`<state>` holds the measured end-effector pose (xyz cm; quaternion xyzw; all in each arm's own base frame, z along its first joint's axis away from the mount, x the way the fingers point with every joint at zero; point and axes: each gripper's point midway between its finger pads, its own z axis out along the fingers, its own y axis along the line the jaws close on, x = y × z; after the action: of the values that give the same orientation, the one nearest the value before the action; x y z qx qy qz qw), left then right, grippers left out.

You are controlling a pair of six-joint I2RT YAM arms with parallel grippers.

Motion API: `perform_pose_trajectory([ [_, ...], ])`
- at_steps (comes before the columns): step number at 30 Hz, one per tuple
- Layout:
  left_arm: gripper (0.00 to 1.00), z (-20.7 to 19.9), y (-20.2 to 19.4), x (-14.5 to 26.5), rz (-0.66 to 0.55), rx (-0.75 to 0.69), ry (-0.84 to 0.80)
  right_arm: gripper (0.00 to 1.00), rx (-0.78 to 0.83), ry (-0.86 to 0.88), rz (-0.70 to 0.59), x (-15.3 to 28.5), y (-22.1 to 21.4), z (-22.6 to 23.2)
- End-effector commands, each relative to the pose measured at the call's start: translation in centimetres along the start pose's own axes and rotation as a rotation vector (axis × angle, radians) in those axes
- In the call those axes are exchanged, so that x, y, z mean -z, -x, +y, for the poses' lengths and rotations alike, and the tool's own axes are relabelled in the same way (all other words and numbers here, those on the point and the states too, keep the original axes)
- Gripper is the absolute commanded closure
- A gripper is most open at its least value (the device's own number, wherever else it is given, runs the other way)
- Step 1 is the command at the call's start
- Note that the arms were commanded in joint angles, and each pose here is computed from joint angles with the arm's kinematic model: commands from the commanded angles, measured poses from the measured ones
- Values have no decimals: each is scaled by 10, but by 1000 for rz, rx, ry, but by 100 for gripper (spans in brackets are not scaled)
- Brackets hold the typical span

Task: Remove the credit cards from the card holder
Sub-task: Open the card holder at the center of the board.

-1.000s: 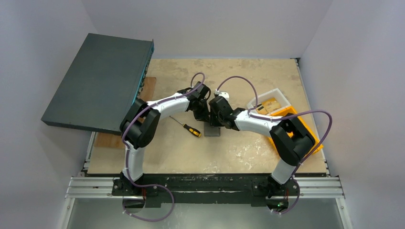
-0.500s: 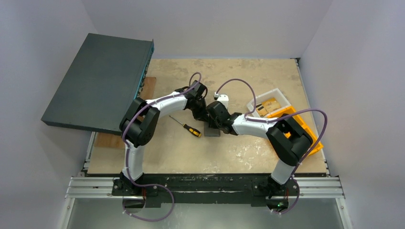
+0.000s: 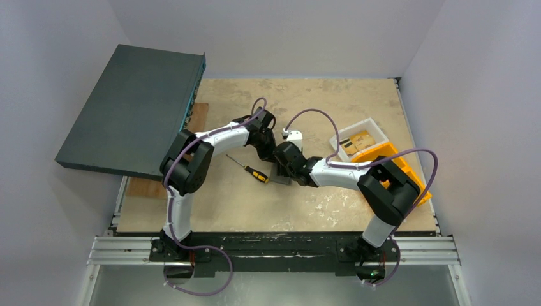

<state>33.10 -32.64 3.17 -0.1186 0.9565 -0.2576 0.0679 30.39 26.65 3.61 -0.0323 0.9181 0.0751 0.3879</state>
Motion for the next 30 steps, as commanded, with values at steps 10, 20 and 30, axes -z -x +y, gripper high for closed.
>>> perform_pose_trajectory([
  [10,100,43,-17,-27,55,37,132,60,74,-19,41,8,-12,9],
  [20,100,47,-17,-28,59,41,152,78,127,-39,101,4,-36,8],
  [30,100,56,-16,-28,58,27,206,100,64,-37,145,11,-47,3],
])
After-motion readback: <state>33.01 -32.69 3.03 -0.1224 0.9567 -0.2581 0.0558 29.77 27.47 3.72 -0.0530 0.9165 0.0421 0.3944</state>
